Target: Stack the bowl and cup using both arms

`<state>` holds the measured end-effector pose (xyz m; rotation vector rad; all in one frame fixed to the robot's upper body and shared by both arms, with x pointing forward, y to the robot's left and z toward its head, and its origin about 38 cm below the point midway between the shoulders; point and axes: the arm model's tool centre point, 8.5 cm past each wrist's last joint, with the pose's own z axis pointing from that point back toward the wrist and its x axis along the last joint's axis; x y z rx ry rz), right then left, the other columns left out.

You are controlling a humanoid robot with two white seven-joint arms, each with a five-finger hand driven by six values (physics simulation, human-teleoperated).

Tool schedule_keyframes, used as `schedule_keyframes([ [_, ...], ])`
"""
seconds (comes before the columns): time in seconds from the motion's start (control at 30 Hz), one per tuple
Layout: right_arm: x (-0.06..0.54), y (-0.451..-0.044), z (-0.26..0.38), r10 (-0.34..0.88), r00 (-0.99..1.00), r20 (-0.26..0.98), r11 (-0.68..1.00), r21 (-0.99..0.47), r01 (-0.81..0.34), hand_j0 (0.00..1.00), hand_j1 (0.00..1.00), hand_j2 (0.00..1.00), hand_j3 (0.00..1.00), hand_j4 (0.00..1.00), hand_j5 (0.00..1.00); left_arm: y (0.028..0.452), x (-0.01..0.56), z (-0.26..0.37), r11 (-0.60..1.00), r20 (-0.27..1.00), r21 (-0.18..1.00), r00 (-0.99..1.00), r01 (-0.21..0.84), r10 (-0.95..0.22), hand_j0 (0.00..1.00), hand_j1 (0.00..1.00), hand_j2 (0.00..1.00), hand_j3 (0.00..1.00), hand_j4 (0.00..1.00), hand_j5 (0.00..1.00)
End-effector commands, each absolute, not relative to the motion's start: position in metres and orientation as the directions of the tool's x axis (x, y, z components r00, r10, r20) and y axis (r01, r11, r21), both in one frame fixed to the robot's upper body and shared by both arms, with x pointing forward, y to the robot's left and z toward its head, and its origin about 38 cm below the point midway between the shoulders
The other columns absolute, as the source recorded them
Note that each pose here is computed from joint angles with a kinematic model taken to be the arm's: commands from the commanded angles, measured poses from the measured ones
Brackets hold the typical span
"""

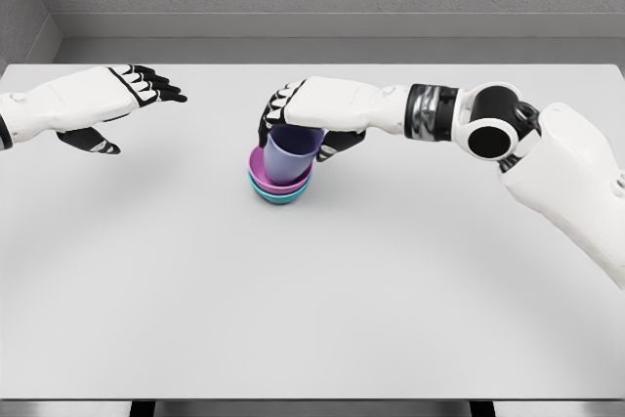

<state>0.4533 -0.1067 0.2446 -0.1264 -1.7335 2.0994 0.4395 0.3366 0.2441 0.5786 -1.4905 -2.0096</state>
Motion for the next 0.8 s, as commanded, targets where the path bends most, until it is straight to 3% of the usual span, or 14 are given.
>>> schedule_keyframes([
  [0.0,0.456,-0.108,0.242,0.377,-0.905,0.197,-0.137,-0.954,-0.265,0.62,0.62,0.62,0.62,0.62,0.62,0.337,0.44,0.245,-0.214,-0.005,0.959,-0.745,0.185,-0.667,1.0,1.0,1.0,1.0,1.0,1.0],
  [0.07,0.456,-0.107,0.241,0.378,-0.904,0.199,-0.14,-0.953,-0.269,0.64,0.64,0.64,0.64,0.64,0.64,0.337,0.44,0.245,-0.216,-0.007,0.959,-0.745,0.185,-0.667,1.0,1.0,1.0,1.0,1.0,1.0],
  [0.1,0.458,-0.108,0.24,0.387,-0.899,0.205,-0.135,-0.952,-0.275,0.92,0.92,0.92,0.92,0.92,0.92,0.337,0.44,0.245,-0.214,-0.005,0.959,-0.745,0.185,-0.667,1.0,1.0,1.0,1.0,1.0,1.0],
  [0.13,0.46,-0.109,0.24,0.408,-0.888,0.213,-0.129,-0.949,-0.287,1.0,1.0,1.0,1.0,1.0,1.0,0.337,0.44,0.245,-0.214,-0.005,0.959,-0.745,0.185,-0.667,1.0,1.0,1.0,1.0,1.0,1.0],
  [0.63,0.458,-0.111,0.243,0.403,-0.892,0.204,-0.131,-0.952,-0.276,1.0,1.0,1.0,1.0,1.0,1.0,0.337,0.44,0.246,-0.214,-0.008,0.96,-0.744,0.183,-0.668,1.0,1.0,1.0,1.0,1.0,1.0],
  [0.7,0.45,-0.113,0.259,0.379,-0.91,0.168,-0.125,-0.965,-0.23,1.0,1.0,1.0,1.0,1.0,1.0,0.338,0.44,0.246,-0.214,-0.006,0.959,-0.743,0.185,-0.669,1.0,1.0,1.0,1.0,1.0,1.0],
  [0.77,0.444,-0.149,0.301,0.41,-0.908,0.085,-0.077,-0.989,-0.128,1.0,1.0,1.0,1.0,1.0,1.0,0.338,0.44,0.244,-0.222,-0.011,0.957,-0.743,0.186,-0.669,1.0,1.0,1.0,1.0,1.0,1.0],
])
